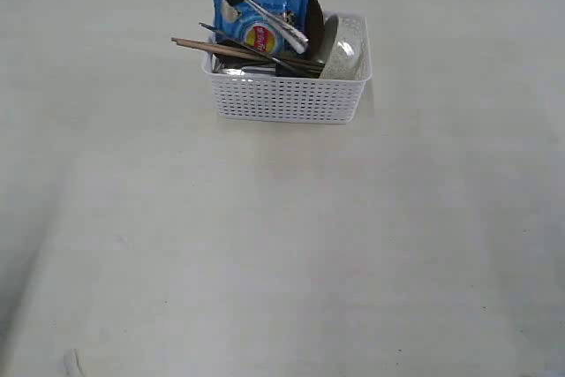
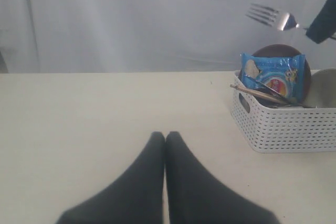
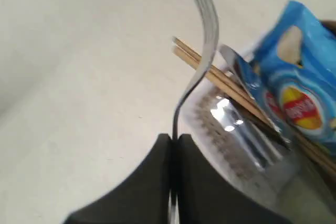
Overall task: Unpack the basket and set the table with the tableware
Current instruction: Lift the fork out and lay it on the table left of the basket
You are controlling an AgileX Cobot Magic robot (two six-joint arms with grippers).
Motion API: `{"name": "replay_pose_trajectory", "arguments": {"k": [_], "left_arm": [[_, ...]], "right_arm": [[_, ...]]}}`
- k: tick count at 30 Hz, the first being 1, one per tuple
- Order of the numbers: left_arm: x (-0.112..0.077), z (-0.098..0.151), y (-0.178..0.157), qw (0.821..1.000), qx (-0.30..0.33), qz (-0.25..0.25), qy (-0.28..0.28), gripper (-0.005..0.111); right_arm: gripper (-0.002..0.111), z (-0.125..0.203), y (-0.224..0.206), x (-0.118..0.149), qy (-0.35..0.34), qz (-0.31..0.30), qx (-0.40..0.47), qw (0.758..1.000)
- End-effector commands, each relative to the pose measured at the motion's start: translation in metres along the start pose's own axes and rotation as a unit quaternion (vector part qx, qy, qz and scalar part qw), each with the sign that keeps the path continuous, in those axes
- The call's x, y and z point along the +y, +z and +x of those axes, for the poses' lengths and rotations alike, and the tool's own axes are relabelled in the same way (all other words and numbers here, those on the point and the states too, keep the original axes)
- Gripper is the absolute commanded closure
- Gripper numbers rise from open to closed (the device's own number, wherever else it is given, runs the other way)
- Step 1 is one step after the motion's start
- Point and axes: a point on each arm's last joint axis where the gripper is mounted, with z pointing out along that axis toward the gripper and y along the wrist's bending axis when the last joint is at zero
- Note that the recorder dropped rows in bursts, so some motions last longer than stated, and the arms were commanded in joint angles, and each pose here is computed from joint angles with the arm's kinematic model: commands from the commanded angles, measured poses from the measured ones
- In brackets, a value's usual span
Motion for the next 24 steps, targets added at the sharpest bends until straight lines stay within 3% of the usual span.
{"name": "replay_pose_trajectory", "arguments": {"k": [1,6,14,19,21,24], "left_arm": [[0.000,0.000,0.000,1.000,-0.004,0.001,-0.002,0.107],[0.000,0.000,0.000,1.000,-0.004,0.001,-0.002,0.107],[0.000,0.000,0.000,1.000,-0.004,0.001,-0.002,0.107],[0.000,0.000,0.000,1.000,-0.004,0.001,-0.002,0.107],[0.000,0.000,0.000,1.000,-0.004,0.001,-0.002,0.107],[0.000,0.000,0.000,1.000,-0.004,0.001,-0.002,0.107]], "right_arm": [[0.109,-0.002,-0.026,0.005,0.022,-0.036,-0.040,0.998],[0.109,0.025,-0.032,0.004,0.078,-0.078,-0.025,0.994],[0.109,0.088,-0.028,0.026,0.179,-0.119,-0.103,0.971],[0.109,0.126,0.004,0.044,0.283,-0.254,-0.191,0.905],[0.109,0.137,0.018,0.047,0.297,-0.267,-0.214,0.891],[0.109,0.152,0.043,0.058,0.277,-0.257,-0.179,0.909]]}}
